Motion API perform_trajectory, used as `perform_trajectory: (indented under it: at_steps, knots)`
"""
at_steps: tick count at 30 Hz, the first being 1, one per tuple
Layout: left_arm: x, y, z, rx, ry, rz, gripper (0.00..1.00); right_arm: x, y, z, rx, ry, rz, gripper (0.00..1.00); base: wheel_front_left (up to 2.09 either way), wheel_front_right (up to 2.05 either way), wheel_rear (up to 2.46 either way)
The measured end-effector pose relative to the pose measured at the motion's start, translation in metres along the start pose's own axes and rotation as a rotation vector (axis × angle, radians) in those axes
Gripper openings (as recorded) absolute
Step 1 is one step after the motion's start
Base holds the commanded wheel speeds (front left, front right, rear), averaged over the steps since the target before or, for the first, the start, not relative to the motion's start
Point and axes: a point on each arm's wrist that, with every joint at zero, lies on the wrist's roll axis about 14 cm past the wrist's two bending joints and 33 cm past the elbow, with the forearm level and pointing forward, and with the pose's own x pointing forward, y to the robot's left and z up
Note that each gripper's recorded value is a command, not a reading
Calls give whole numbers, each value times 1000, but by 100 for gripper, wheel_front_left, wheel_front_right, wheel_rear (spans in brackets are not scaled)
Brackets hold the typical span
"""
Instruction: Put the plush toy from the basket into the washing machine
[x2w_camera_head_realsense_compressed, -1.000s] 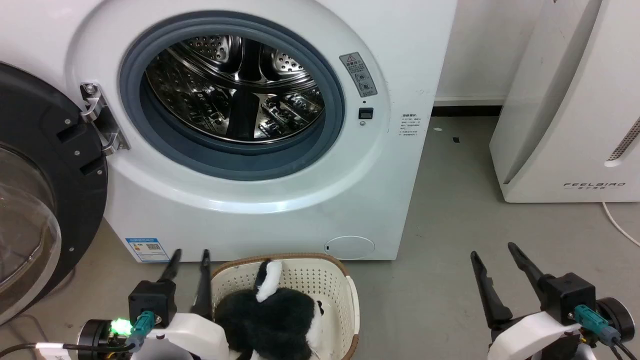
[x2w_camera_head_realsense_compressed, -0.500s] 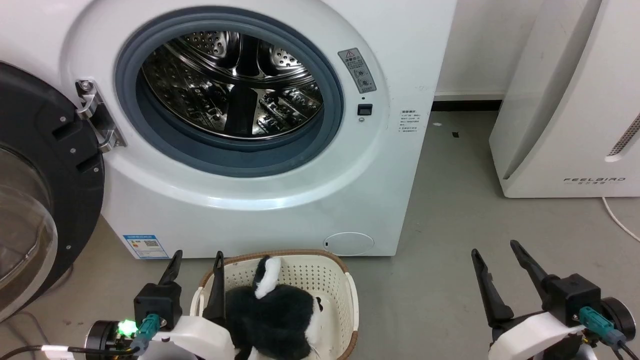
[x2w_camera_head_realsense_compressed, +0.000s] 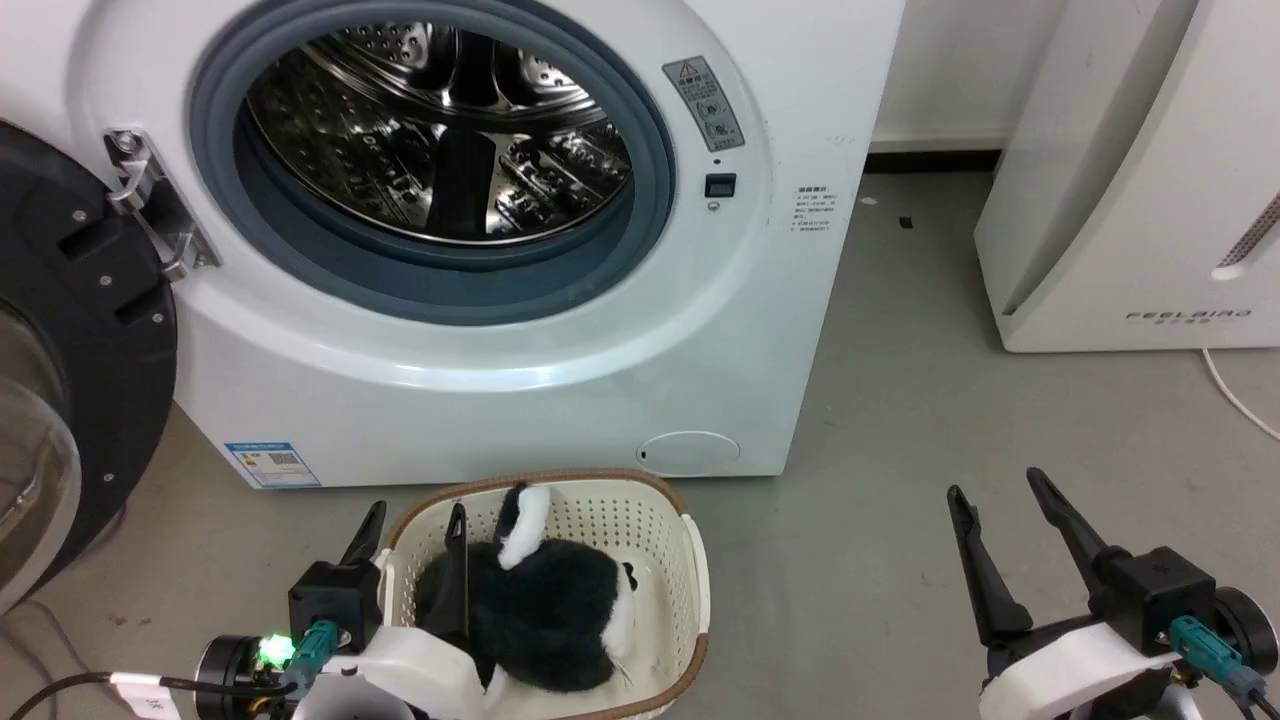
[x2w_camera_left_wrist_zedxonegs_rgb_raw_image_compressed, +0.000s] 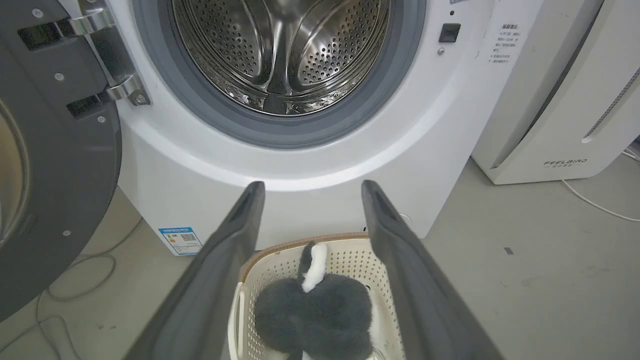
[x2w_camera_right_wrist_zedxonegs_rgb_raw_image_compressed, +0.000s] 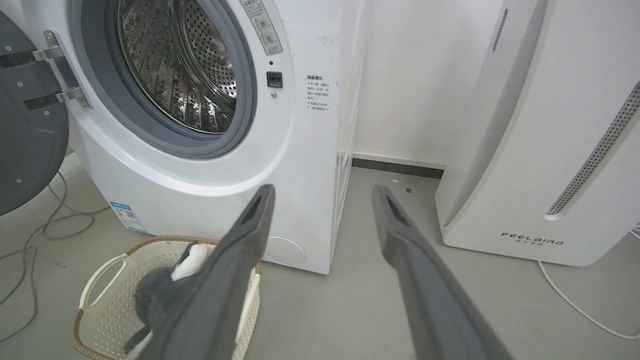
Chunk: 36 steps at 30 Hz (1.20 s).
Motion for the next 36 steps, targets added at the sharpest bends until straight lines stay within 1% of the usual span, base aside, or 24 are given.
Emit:
perform_trajectory:
  at_steps: [12,13,21,28,32,36]
  knots:
    - [25,-10,-34,-6,91,-39,100,11,-6,-14,19,24,-14,100,0,0,0]
    - [33,-14,-44,-9,116,-53,100,14,-9,-19,30,35,-22,100,0,0,0]
    - [50,-22,-75,3,197,-100,100,21,-17,-29,49,48,-47,100,0,0,0]
    - [63,-31,-102,-23,275,-129,100,25,-25,-38,62,61,-70,100,0,0,0]
    - [70,-31,-118,-34,320,-130,100,28,-28,-42,64,66,-77,100,0,0,0]
    - [77,-29,-134,-18,364,-142,100,30,-30,-48,62,75,-84,100,0,0,0]
